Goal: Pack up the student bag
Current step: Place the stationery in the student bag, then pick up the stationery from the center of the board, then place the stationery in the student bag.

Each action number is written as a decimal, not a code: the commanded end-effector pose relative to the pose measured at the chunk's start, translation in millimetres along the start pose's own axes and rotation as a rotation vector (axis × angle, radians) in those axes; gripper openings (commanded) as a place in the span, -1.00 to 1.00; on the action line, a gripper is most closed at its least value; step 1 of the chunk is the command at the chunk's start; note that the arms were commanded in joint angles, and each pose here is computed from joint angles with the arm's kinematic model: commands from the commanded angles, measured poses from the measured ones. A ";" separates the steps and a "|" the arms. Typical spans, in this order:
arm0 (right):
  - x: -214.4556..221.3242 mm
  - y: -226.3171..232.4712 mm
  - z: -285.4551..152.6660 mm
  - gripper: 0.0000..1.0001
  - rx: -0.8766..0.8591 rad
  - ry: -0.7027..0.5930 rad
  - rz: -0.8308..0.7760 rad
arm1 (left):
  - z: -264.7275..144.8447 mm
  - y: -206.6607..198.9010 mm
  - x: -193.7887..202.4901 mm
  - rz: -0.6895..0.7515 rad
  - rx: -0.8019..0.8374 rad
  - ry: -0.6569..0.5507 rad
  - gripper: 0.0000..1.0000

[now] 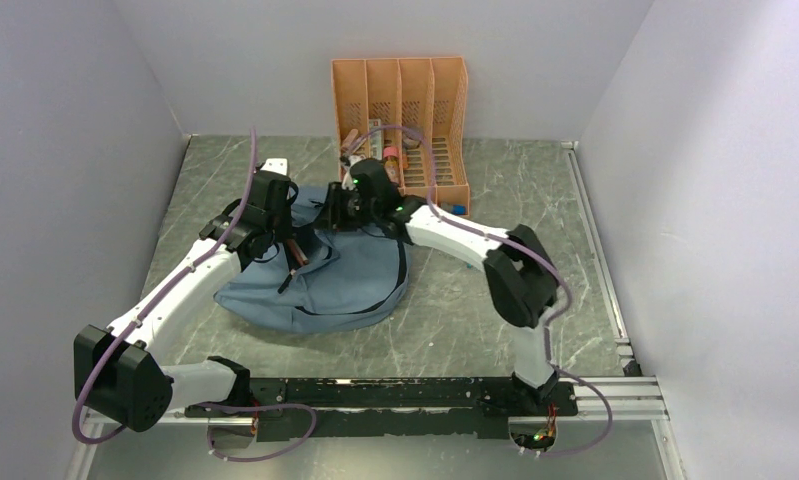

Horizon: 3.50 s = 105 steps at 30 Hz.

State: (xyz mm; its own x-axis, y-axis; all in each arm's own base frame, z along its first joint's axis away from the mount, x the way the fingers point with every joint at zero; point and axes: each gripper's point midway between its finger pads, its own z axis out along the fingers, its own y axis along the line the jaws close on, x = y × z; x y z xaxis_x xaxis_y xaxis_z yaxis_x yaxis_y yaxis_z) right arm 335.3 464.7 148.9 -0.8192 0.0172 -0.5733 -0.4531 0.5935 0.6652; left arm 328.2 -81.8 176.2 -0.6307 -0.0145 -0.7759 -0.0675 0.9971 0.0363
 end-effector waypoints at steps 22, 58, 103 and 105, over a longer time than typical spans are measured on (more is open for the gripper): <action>-43.2 -240.8 -276.0 -0.14 0.949 -0.398 0.121 | -3.3 0.7 -22.2 -0.033 -0.002 -0.073 -0.90; 32.9 -345.6 -228.3 -0.03 1.075 -0.087 0.233 | -2.2 0.7 -22.3 -0.031 -0.004 -0.072 -0.90; -36.8 4.6 -112.1 -1.00 -0.219 -0.209 -0.155 | -2.4 0.7 -21.9 -0.032 -0.003 -0.072 -0.90; -20.7 20.3 -90.3 -1.00 -0.250 -0.141 -0.165 | -2.4 0.5 -22.0 -0.031 -0.002 -0.072 -0.90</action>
State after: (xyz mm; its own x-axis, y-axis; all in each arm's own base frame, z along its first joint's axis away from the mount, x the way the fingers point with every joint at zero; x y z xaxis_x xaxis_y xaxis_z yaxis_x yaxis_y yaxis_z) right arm 345.5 345.6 213.9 -0.6336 0.1561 -0.7578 -0.5733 0.5629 0.5953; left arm 328.2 -81.7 176.2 -0.6309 -0.0144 -0.7757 -0.0678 0.9970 0.0367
